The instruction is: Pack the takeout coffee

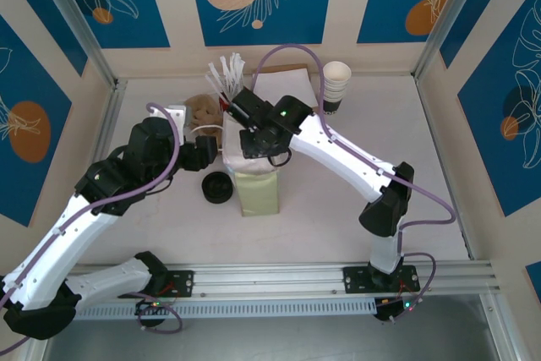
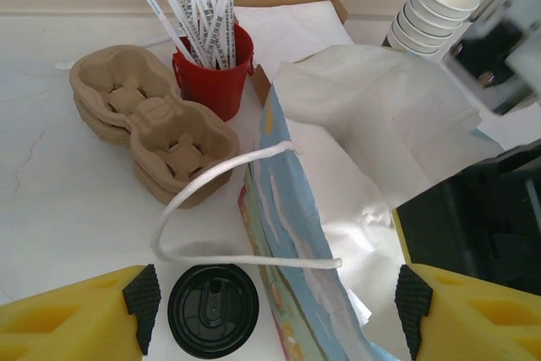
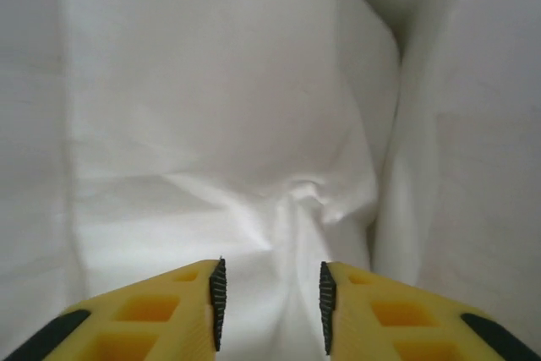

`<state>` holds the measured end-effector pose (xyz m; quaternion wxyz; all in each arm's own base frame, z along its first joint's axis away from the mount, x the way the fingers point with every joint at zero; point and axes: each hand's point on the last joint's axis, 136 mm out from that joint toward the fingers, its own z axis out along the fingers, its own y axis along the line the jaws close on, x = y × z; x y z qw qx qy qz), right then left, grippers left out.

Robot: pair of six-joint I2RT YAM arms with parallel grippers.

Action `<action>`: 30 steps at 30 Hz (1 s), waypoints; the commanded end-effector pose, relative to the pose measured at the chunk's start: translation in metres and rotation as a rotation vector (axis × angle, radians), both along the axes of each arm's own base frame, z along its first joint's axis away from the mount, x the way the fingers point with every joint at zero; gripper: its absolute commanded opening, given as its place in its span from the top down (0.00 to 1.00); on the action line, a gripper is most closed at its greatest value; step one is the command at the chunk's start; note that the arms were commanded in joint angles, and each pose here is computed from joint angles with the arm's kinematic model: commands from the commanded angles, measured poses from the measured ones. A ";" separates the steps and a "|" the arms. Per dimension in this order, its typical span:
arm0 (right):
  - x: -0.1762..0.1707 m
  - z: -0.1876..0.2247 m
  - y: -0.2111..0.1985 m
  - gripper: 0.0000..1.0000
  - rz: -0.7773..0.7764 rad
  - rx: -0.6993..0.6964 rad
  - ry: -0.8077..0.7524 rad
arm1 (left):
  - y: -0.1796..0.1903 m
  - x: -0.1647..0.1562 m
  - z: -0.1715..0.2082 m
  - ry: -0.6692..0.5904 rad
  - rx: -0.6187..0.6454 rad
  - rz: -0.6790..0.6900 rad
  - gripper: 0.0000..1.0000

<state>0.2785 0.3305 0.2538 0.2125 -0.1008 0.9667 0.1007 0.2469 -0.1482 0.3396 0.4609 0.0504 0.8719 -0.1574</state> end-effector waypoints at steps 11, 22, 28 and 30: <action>0.003 0.121 -0.007 0.59 0.106 0.227 -0.258 | 0.011 0.009 0.007 -0.048 0.025 0.054 0.23; 0.018 0.172 -0.100 0.46 0.005 0.242 -0.575 | 0.050 0.037 0.033 -0.201 0.133 0.226 0.07; 0.025 0.154 -0.168 0.33 -0.079 0.330 -0.653 | 0.087 0.049 0.039 -0.286 0.216 0.327 0.00; 0.028 0.138 -0.191 0.28 -0.145 0.324 -0.642 | 0.101 0.052 0.034 -0.300 0.242 0.374 0.00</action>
